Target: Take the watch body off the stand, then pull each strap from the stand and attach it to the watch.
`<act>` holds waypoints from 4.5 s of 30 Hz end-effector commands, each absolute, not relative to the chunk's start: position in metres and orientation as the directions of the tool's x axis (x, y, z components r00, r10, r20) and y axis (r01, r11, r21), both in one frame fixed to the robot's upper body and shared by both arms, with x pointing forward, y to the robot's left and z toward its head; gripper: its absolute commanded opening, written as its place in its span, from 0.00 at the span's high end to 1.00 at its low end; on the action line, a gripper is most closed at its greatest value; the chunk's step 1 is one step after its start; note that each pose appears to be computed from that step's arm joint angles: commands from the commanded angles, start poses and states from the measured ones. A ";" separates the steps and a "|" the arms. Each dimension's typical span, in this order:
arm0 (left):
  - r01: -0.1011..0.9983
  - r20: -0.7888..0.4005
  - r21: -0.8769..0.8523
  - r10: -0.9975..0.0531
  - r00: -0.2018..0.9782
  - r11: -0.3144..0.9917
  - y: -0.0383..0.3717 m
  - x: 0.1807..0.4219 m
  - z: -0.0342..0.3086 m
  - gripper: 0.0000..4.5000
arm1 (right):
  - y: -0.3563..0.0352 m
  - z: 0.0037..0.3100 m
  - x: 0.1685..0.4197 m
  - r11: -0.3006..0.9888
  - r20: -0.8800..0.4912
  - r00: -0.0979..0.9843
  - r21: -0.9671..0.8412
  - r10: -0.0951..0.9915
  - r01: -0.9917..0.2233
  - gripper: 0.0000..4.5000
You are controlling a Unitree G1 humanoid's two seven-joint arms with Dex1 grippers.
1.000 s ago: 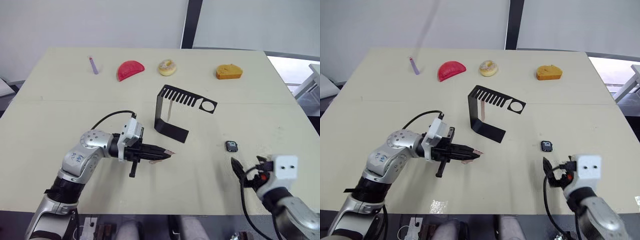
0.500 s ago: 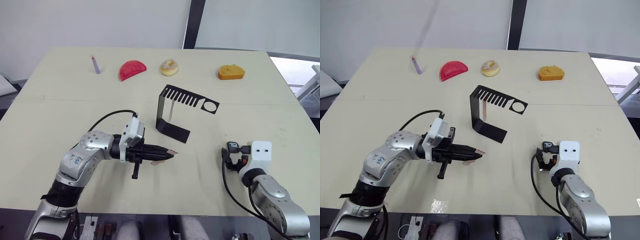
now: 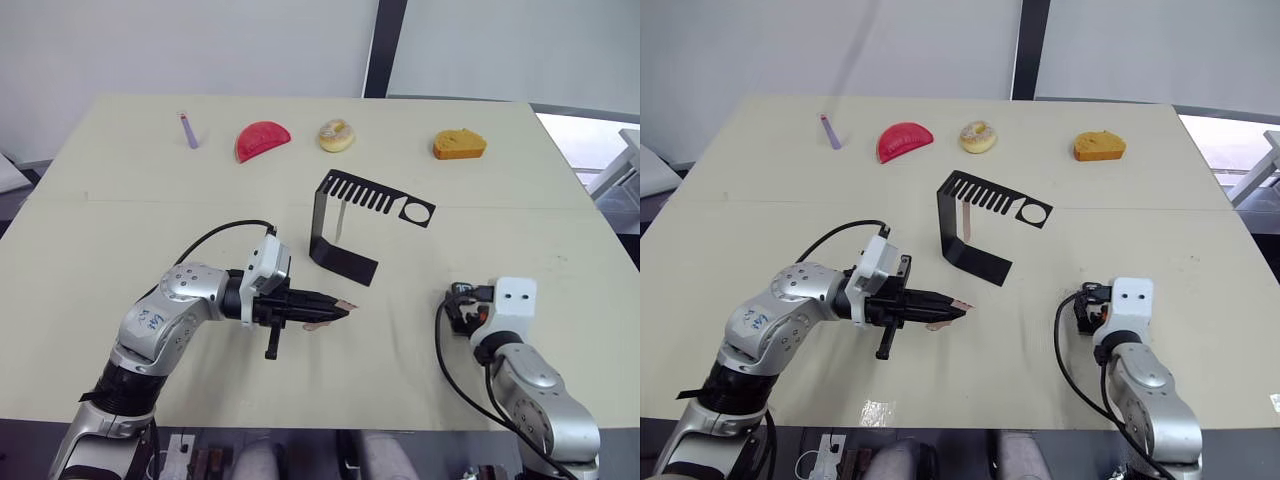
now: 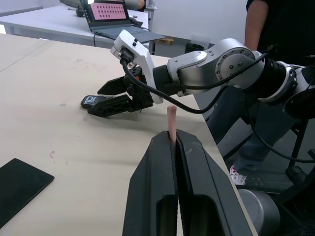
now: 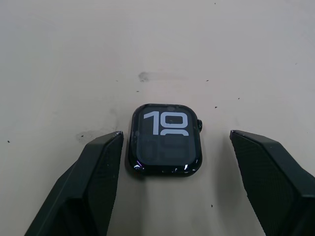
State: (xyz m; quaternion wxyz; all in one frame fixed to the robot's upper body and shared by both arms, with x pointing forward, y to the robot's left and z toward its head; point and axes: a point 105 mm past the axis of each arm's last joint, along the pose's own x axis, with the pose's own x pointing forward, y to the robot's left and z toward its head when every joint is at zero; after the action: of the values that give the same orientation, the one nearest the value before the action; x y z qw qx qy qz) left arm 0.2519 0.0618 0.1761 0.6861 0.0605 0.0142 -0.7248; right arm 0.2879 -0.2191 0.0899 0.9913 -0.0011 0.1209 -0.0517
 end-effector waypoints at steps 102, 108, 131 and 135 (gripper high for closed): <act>0.790 -0.307 0.585 -0.952 0.007 -0.183 0.062 0.273 0.167 1.00 | -0.099 0.158 0.244 0.471 -0.324 0.342 0.632 0.882 -0.616 0.66; 0.793 -0.308 0.582 -0.951 0.007 -0.182 0.062 0.273 0.166 1.00 | -0.099 0.160 0.245 0.479 -0.329 0.349 0.638 0.877 -0.603 0.66; 0.797 -0.297 0.580 -0.955 0.014 -0.168 0.058 0.275 0.166 1.00 | -0.098 0.162 0.240 0.478 -0.338 0.338 0.629 0.878 -0.613 0.66; 0.799 -0.296 0.577 -0.955 0.010 -0.170 0.057 0.274 0.166 1.00 | -0.098 0.163 0.240 0.477 -0.334 0.340 0.630 0.879 -0.613 0.66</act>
State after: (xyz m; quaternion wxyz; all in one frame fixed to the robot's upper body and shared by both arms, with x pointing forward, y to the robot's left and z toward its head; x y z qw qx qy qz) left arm 0.2766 0.0597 0.1614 0.6360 0.3207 -0.1084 -0.6934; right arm 0.2462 -0.1016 0.1537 0.8005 0.1992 0.3437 0.4489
